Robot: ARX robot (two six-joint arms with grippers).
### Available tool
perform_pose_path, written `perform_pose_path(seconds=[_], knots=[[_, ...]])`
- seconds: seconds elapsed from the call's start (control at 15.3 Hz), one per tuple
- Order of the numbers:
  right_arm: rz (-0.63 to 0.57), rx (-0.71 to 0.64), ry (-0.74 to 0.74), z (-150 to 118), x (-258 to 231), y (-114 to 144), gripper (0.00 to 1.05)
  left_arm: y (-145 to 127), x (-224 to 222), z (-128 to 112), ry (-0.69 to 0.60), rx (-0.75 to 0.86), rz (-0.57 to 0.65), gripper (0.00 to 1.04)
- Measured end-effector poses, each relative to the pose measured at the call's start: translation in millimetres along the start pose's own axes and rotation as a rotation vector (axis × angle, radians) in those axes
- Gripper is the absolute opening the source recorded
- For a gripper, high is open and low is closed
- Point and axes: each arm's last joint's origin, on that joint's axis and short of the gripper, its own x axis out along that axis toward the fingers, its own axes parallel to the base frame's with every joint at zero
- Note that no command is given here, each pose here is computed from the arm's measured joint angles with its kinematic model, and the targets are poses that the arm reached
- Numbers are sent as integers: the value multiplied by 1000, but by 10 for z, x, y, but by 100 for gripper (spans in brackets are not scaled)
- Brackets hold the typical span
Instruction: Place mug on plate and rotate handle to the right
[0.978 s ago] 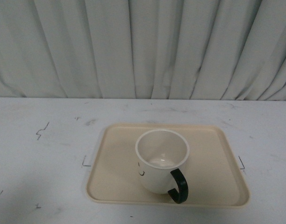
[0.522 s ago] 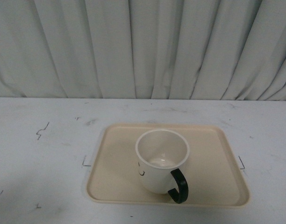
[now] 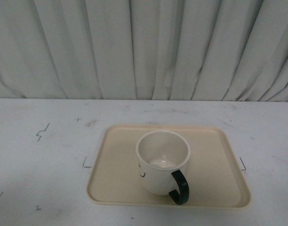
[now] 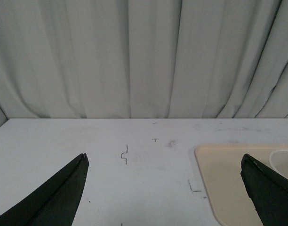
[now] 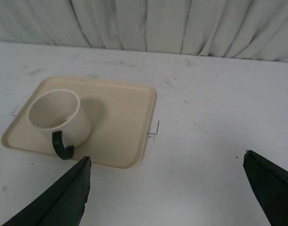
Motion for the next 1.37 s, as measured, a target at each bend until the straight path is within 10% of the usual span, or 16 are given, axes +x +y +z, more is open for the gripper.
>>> perform_pose_path(seconds=[0.39,0.85,1.37], knots=[[88,-101,274,662,1270,256,98,0,0,0,0,0,0,98],[187,-10,615,458,2470,902,98,0,0,0,0,0,0,98],[154,88,739,201,2768,1245,89,0,0,0,0,0,0,98]])
